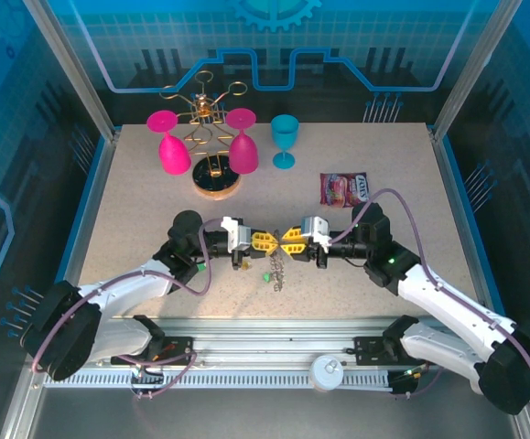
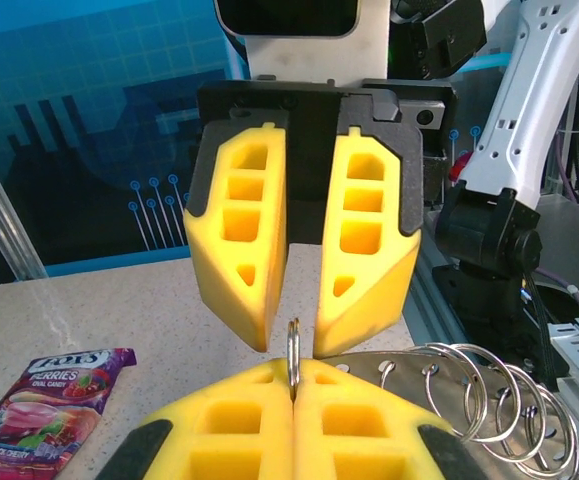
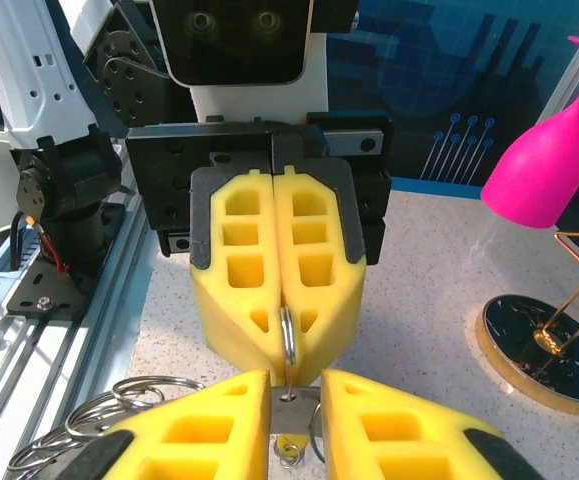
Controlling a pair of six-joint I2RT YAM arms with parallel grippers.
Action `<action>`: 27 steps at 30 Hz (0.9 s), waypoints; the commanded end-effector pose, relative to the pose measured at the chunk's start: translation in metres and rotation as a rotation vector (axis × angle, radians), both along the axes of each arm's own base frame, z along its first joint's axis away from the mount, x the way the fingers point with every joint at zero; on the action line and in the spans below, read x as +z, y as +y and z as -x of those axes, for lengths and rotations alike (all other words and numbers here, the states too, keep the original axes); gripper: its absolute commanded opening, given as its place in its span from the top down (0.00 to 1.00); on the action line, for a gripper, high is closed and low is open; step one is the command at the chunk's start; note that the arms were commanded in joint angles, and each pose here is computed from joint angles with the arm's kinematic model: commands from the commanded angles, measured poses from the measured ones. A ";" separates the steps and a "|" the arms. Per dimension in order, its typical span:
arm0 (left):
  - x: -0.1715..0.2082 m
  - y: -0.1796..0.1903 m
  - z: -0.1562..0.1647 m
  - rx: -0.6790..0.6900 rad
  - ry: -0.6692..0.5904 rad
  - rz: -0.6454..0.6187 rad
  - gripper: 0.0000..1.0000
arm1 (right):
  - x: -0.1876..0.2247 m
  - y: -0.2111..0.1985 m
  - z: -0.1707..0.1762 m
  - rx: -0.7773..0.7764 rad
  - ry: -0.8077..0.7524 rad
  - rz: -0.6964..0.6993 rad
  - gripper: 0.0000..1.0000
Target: Put the keys on the keyring
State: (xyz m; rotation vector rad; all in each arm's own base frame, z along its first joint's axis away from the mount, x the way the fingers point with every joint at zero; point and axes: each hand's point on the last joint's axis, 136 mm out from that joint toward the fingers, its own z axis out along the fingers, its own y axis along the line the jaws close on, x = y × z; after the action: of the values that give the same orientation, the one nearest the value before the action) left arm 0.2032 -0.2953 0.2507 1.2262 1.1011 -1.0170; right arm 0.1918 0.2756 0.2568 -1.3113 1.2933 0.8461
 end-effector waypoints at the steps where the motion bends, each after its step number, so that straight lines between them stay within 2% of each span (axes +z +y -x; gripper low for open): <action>1: 0.011 -0.001 0.008 -0.046 -0.036 0.039 1.00 | 0.006 0.003 0.001 0.026 -0.012 -0.032 0.80; 7: 0.013 -0.003 0.007 -0.056 -0.034 0.056 1.00 | 0.006 0.009 0.001 0.047 -0.008 -0.031 0.85; 11: 0.013 -0.003 0.007 -0.054 -0.031 0.060 1.00 | 0.004 0.013 -0.001 0.052 0.002 -0.013 1.00; 13: 0.011 -0.002 0.002 -0.025 -0.028 0.056 0.99 | 0.001 0.012 -0.003 0.038 0.005 0.017 1.00; 16: 0.004 -0.001 -0.008 0.041 -0.003 0.023 0.74 | -0.005 0.008 -0.005 0.020 0.011 0.070 1.00; 17: 0.000 -0.001 -0.011 0.058 0.006 0.001 0.71 | -0.008 0.007 -0.004 0.020 0.014 0.097 1.00; 20: -0.010 -0.001 -0.013 0.071 0.020 -0.079 0.72 | -0.013 0.004 -0.004 0.014 0.034 0.158 1.00; 24: -0.017 -0.001 -0.015 0.077 0.029 -0.150 0.82 | -0.017 0.005 -0.003 0.017 0.046 0.222 1.00; 27: -0.020 -0.002 -0.015 0.070 0.037 -0.182 0.84 | -0.026 0.007 -0.001 0.025 0.053 0.281 1.00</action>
State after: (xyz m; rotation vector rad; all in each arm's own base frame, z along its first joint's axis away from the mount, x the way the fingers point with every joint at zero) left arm 0.2187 -0.2961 0.2294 1.2603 1.2647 -0.9458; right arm 0.2032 0.2800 0.2369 -1.4502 1.4653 0.7531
